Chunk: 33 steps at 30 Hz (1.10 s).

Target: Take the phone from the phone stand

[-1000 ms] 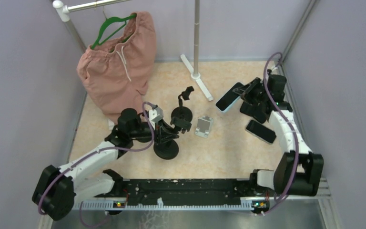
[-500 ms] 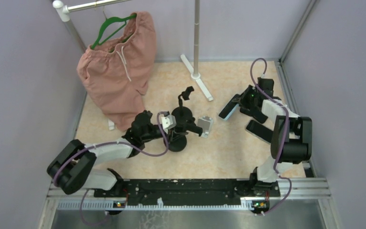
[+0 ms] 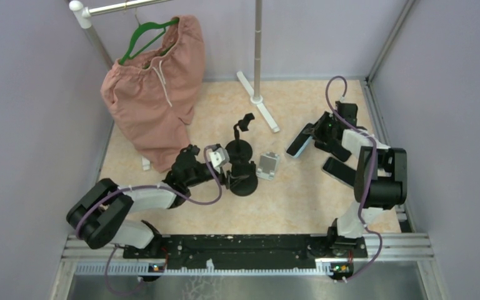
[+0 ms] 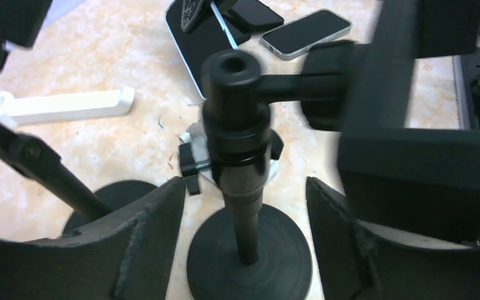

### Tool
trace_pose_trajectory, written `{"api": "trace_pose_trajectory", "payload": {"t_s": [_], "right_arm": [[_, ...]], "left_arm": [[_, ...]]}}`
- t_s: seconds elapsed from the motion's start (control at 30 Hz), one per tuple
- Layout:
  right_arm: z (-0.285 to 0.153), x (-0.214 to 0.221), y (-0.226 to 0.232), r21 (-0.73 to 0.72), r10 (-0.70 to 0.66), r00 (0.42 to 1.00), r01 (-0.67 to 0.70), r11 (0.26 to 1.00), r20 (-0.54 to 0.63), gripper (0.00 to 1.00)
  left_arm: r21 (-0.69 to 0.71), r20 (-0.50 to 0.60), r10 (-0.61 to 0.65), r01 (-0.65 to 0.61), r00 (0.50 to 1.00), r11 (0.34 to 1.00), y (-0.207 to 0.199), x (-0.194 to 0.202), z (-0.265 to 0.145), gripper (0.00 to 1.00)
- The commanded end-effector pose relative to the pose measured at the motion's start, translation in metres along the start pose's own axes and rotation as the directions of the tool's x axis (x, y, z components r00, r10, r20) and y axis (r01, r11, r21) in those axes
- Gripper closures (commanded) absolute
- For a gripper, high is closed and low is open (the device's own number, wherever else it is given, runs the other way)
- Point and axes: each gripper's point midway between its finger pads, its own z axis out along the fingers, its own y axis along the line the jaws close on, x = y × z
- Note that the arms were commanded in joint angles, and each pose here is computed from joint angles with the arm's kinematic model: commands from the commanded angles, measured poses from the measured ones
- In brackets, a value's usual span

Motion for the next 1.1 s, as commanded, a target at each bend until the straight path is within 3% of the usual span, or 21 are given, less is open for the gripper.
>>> {"api": "trace_pose_trajectory", "payload": {"t_s": [0.0, 0.03, 0.2, 0.43, 0.5, 0.57, 0.73, 0.97, 1.07], "right_arm": [[0.000, -0.034, 0.033, -0.114, -0.073, 0.994, 0.082, 0.990, 0.077, 1.00], [0.002, -0.034, 0.035, -0.128, -0.077, 0.994, 0.086, 0.988, 0.073, 1.00], [0.019, -0.035, 0.033, -0.148, -0.086, 0.996, 0.090, 0.985, 0.031, 1.00], [0.043, -0.056, 0.025, -0.107, -0.158, 0.987, 0.156, 0.982, -0.007, 1.00], [0.048, -0.057, 0.018, -0.072, -0.169, 0.986, 0.168, 0.983, -0.010, 0.89], [0.051, -0.058, 0.009, -0.036, -0.172, 0.985, 0.171, 0.985, -0.010, 0.71], [0.048, -0.054, -0.004, 0.024, -0.168, 0.986, 0.168, 0.986, 0.008, 0.49], [0.029, -0.059, 0.004, 0.059, -0.179, 0.982, 0.176, 0.983, 0.061, 0.40], [0.012, -0.064, 0.014, 0.063, -0.184, 0.979, 0.179, 0.982, 0.092, 0.32]], "left_arm": [[-0.024, 0.022, -0.006, 0.007, 1.000, 1.000, -0.006, -0.004, -0.014, 0.06], [-0.015, 0.021, -0.009, 0.009, 1.000, 1.000, -0.009, -0.005, -0.016, 0.02], [-0.002, 0.051, -0.013, 0.013, 0.999, 1.000, -0.016, -0.022, -0.025, 0.01], [0.018, -0.028, -0.020, 0.020, 0.999, 1.000, -0.015, -0.033, -0.040, 0.01], [0.024, -0.050, -0.056, 0.057, 0.997, 0.998, -0.010, -0.040, -0.044, 0.01], [0.030, -0.066, -0.100, 0.102, 0.993, 0.994, -0.002, -0.048, -0.048, 0.01], [0.060, -0.097, -0.149, 0.155, 0.984, 0.986, 0.014, -0.073, -0.058, 0.01], [0.143, -0.070, -0.173, 0.181, 0.982, 0.973, -0.004, -0.105, -0.068, 0.01], [0.210, -0.120, -0.146, 0.169, 0.982, 0.963, -0.013, -0.107, -0.071, 0.01]]}}
